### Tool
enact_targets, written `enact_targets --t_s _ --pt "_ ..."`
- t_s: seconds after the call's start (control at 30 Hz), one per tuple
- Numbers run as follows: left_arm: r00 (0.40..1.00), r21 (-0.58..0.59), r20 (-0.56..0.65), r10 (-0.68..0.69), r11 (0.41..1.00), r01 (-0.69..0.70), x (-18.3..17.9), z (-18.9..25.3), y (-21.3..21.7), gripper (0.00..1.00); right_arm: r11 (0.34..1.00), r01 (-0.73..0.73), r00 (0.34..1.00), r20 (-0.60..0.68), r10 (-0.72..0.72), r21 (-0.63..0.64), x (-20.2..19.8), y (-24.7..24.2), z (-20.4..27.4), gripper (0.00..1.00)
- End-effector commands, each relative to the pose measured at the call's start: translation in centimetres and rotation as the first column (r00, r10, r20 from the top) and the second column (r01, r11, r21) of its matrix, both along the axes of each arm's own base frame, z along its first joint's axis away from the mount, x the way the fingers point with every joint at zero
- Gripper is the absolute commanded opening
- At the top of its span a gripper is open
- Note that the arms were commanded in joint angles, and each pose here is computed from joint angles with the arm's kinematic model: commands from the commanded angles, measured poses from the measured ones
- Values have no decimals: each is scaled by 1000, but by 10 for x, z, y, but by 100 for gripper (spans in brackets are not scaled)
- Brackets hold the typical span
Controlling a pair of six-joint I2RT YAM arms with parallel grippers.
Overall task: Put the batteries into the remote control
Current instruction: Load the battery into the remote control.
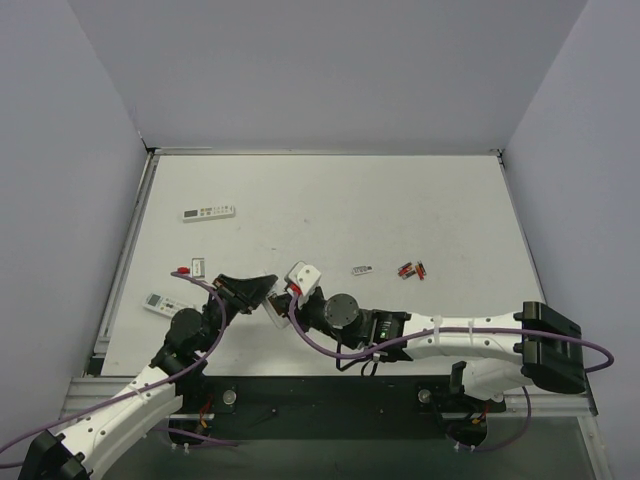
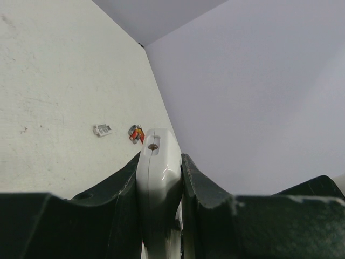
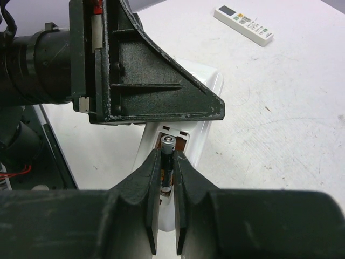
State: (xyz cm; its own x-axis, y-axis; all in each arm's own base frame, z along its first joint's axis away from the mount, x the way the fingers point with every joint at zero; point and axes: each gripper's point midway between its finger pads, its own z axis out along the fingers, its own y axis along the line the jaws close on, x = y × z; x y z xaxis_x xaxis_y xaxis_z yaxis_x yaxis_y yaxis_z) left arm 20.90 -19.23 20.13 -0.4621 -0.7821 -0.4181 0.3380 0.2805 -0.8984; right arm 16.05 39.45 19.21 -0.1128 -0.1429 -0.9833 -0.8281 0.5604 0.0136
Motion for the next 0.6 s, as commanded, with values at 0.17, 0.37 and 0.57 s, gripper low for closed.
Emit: enact_targets --t_s 0.17,0.37,0.57 --pt "997 21 70 21 1000 -23 5 28 -1 0 993 115 993 2 -115 -2 17 -4 -4 0" --pt "997 34 77 4 999 -7 5 30 -6 0 994 99 995 -26 -98 41 13 2 0 0" --pt "999 57 52 17 998 -20 8 19 -6 0 987 95 995 -20 -93 131 12 0 24 0"
